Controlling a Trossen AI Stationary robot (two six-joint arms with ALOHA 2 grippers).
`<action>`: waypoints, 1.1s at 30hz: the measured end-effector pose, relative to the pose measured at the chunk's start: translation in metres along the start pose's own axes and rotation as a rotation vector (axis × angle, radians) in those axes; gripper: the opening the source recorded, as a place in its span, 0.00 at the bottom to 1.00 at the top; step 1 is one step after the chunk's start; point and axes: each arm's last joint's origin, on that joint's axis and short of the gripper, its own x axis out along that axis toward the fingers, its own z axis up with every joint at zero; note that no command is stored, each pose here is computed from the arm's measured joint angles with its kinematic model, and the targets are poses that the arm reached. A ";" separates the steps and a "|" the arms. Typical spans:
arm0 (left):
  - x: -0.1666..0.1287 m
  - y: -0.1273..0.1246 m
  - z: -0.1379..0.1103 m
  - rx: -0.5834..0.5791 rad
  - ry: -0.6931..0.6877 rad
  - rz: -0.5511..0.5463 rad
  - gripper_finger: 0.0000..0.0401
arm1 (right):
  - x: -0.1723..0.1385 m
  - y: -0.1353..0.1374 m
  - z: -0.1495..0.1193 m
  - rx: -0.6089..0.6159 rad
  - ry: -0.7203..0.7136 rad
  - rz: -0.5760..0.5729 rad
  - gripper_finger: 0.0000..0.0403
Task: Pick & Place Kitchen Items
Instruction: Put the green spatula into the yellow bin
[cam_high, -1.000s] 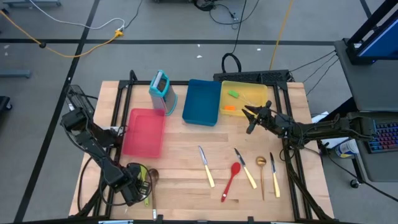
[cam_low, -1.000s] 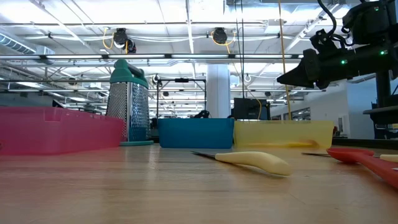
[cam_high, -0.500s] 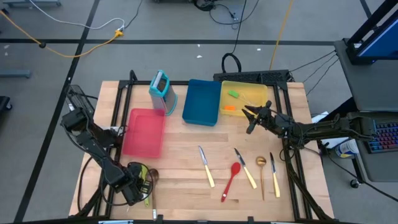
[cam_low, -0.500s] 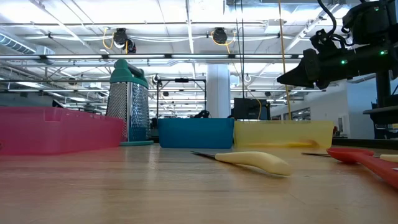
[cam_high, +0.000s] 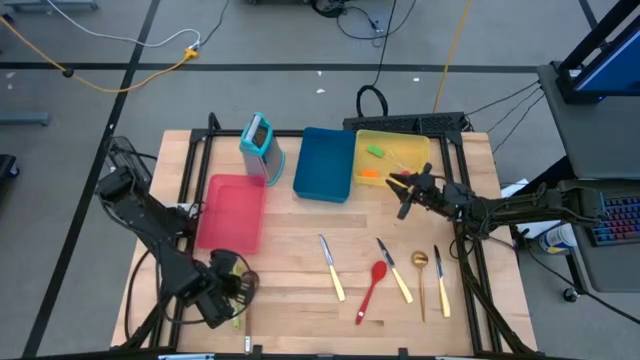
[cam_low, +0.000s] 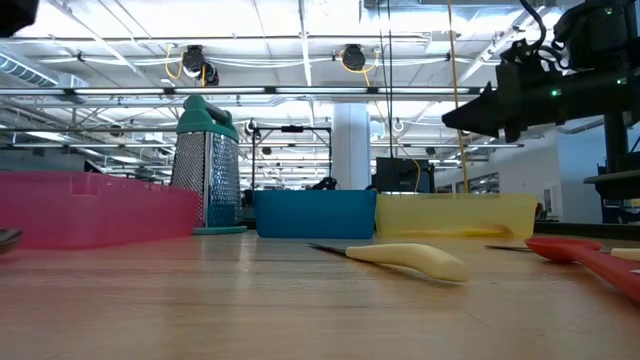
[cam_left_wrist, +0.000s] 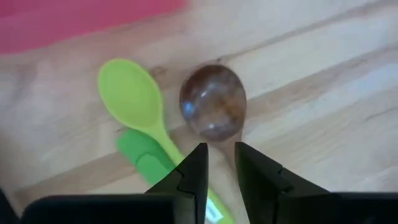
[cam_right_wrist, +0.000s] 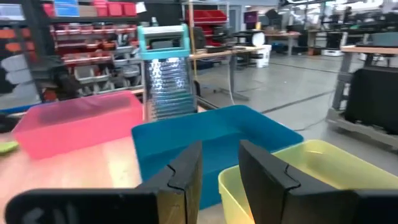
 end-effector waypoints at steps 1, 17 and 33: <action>0.000 -0.001 0.001 0.015 0.020 0.006 0.19 | 0.000 0.000 0.000 -0.006 0.002 0.013 0.25; 0.029 0.015 -0.011 -0.127 0.171 0.144 0.34 | 0.000 0.000 -0.003 -0.017 0.026 0.015 0.25; 0.063 0.031 -0.017 -0.111 0.360 0.146 0.57 | 0.000 0.000 -0.002 -0.015 0.018 0.015 0.25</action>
